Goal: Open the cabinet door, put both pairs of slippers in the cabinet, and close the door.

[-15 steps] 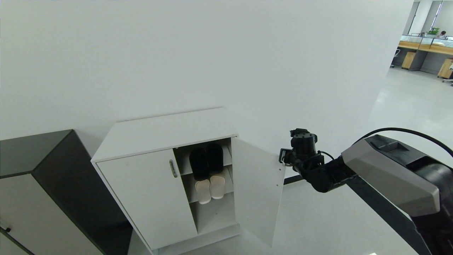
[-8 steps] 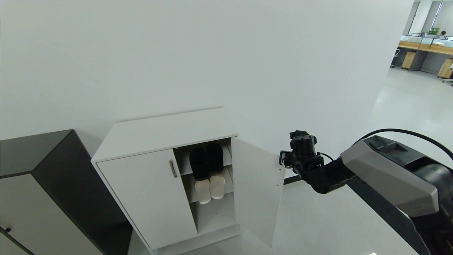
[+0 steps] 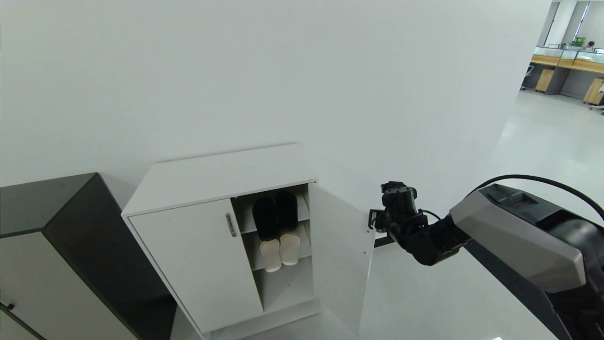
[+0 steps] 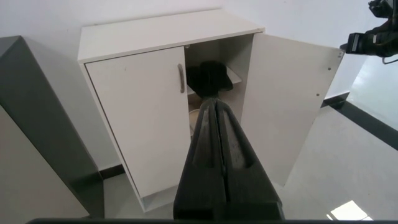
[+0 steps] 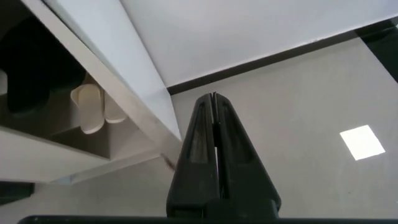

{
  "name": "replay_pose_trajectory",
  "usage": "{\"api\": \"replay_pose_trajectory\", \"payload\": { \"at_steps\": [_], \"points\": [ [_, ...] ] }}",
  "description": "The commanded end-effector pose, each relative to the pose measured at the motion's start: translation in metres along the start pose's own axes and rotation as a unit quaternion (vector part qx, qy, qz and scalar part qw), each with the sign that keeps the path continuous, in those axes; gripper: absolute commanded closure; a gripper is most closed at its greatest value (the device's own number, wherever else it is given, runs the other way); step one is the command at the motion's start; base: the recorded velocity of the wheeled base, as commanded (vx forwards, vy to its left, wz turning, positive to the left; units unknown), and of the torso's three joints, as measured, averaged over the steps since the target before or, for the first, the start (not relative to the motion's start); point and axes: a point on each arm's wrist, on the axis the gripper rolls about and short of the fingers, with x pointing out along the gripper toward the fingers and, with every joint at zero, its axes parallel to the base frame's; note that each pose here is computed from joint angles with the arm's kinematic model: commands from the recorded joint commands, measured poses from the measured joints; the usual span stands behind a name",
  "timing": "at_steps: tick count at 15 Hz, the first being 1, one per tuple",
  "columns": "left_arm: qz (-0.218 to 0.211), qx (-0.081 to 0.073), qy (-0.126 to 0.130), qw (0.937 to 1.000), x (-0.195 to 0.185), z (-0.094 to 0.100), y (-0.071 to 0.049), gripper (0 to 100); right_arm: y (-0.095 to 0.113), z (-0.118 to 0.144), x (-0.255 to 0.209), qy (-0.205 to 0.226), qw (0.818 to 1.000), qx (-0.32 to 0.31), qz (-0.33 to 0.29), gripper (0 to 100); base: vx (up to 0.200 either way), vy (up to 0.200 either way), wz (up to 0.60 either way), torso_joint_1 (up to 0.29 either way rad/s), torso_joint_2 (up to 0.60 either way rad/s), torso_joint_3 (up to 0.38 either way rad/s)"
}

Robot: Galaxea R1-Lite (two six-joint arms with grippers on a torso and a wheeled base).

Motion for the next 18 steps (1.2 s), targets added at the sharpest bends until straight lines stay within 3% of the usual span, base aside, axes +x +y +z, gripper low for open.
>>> {"api": "replay_pose_trajectory", "payload": {
  "at_steps": [1, 5, 7, 18],
  "points": [
    [0.0, 0.0, 0.0, 1.0, 0.0, 0.0, 0.0, 100, 0.014, 0.001, -0.018, 0.004, 1.0, -0.007, 0.018, 100, 0.0, 0.0, 0.0, 0.0, 0.0, 0.0],
    [0.0, 0.0, 0.0, 1.0, 0.0, 0.0, 0.0, 100, 0.063, -0.022, -0.068, 0.021, 0.995, -0.035, 0.087, 100, 0.0, 0.0, 0.0, 0.0, 0.0, 0.0],
    [0.0, 0.0, 0.0, 1.0, 0.0, 0.0, 0.0, 100, 0.076, -0.031, -0.087, 0.026, 0.993, -0.046, 0.11, 100, 0.0, 0.0, 0.0, 0.0, 0.0, 0.0],
    [0.0, 0.0, 0.0, 1.0, 0.0, 0.0, 0.0, 100, 0.064, -0.049, -0.096, -0.031, 0.984, -0.109, 0.138, 100, 0.0, 0.0, 0.0, 0.0, 0.0, 0.0]
  ]
}}
